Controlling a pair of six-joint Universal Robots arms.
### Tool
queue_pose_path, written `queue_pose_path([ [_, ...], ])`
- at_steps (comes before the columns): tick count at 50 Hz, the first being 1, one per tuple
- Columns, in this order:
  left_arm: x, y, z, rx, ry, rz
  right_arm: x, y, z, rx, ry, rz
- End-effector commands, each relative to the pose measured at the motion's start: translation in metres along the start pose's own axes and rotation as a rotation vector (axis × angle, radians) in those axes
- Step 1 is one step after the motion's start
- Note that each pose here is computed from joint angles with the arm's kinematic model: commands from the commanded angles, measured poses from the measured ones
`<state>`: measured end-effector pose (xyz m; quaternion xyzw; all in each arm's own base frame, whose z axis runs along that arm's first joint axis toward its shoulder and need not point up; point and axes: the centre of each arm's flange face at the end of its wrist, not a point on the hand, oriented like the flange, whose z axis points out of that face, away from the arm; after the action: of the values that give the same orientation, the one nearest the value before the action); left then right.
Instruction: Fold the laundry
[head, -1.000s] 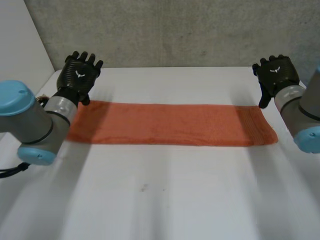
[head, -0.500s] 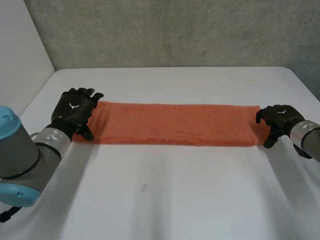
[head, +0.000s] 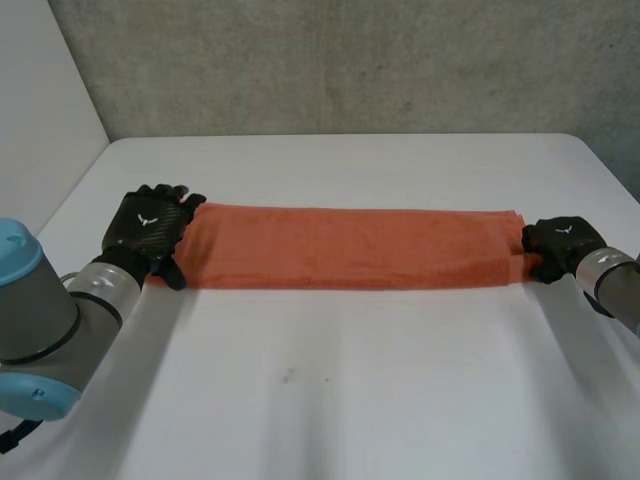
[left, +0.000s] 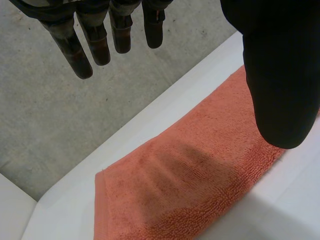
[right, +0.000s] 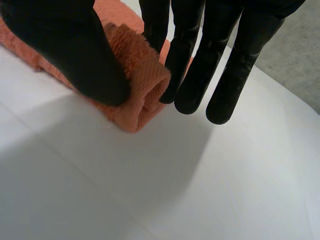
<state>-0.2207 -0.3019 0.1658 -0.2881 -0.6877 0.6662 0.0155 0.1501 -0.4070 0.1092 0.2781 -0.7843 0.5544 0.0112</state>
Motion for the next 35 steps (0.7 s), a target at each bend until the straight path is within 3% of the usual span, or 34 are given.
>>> queue_pose_path([
  [1,0.002,0.001,-0.002,-0.006,0.004,-0.001,0.022,0.0,0.003,0.009,0.11,-0.002],
  [12,0.002,0.002,-0.003,-0.01,0.006,-0.002,0.096,-0.003,-0.002,-0.018,0.33,-0.034],
  [17,0.004,0.003,-0.004,-0.013,0.01,-0.001,0.145,-0.001,-0.008,-0.069,0.453,-0.17],
  [23,0.005,0.003,-0.005,-0.013,0.014,-0.001,0.155,-0.015,-0.008,-0.062,0.503,-0.267],
  [28,0.007,0.002,-0.005,-0.012,0.018,0.0,0.112,-0.053,0.002,0.051,0.431,-0.299],
  [35,0.007,0.003,-0.006,-0.016,0.02,-0.001,-0.024,-0.128,0.004,0.345,0.145,-0.416],
])
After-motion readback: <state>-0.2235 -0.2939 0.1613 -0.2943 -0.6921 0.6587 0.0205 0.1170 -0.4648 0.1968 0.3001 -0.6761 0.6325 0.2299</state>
